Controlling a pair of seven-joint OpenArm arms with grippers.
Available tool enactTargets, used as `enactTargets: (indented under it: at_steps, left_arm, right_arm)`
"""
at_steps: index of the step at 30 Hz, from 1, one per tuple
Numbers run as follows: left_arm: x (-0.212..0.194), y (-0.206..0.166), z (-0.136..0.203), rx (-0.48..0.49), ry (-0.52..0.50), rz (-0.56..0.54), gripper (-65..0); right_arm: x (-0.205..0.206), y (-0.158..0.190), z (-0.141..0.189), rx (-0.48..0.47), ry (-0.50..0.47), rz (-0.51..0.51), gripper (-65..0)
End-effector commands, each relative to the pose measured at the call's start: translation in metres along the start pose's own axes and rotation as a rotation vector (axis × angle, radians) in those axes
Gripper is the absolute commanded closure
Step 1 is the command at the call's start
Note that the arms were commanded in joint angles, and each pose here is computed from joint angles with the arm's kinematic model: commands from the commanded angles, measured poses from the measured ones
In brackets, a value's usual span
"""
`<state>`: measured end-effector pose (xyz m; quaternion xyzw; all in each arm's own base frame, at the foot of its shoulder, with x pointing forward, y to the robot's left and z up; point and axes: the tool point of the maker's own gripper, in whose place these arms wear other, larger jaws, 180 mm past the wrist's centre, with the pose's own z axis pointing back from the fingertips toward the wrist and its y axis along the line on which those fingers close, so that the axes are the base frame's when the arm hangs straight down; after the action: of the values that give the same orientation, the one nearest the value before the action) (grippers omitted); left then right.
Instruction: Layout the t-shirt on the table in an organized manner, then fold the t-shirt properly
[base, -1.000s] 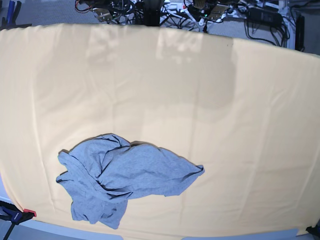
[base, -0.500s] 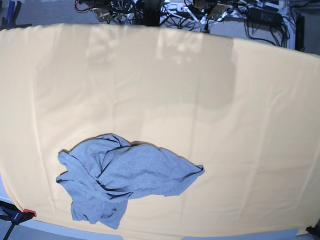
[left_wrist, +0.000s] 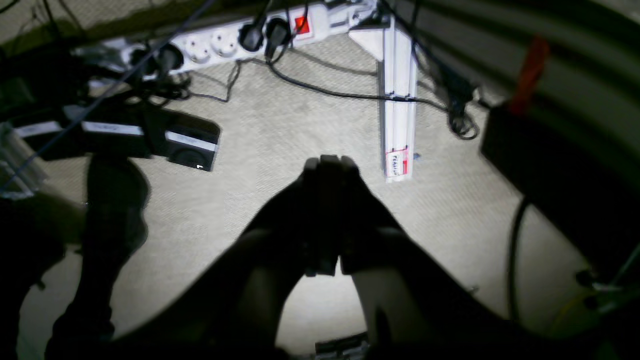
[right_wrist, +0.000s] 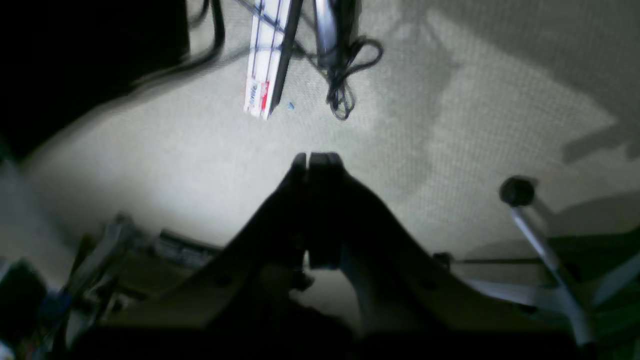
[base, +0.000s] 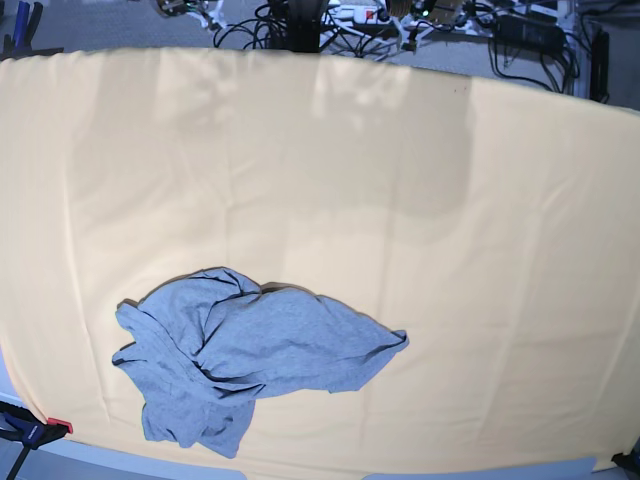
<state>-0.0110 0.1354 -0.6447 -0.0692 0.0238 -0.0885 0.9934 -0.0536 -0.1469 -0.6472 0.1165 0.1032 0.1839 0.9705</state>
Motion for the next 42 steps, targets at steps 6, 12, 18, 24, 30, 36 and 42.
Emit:
enactTargets:
  at_steps: [6, 12, 18, 24, 30, 36, 42]
  left_arm:
    - [-0.030, 0.002, 0.025, -0.048, 0.015, 0.004, 0.0]
    - [-0.050, -0.003, 0.065, -0.134, 0.009, -0.023, 0.0]
    - [-0.049, -0.010, 0.121, -0.161, -0.055, -0.161, 0.0]
    - [-0.032, -0.008, 0.184, -0.149, -0.166, -0.216, 0.0]
    - [-0.015, -0.012, 0.244, -0.189, -0.225, -0.272, 0.0]
    - [0.003, -0.008, 0.293, -0.181, -0.305, -0.328, 0.0]
    - [0.023, 0.005, 0.332, -0.112, -0.377, -0.337, 0.0]
  right_arm:
    - [-0.038, -0.004, 0.022, 0.049, 0.003, 0.103, 0.0]
    - [-0.059, 0.003, 0.058, 0.026, 0.021, 0.102, 0.0]
    - [-0.064, 0.005, 0.112, -0.065, -0.085, 0.209, 0.0]
    - [-0.075, 0.023, 0.166, -0.104, -0.154, 0.246, 0.0]
    - [-0.075, 0.028, 0.227, -0.160, -0.208, 0.270, 0.0]
    - [-0.040, 0.008, 0.287, -0.295, -0.315, 0.286, 0.0]
    - [-0.018, 0.002, 0.325, -0.272, -0.422, 0.226, 0.0]
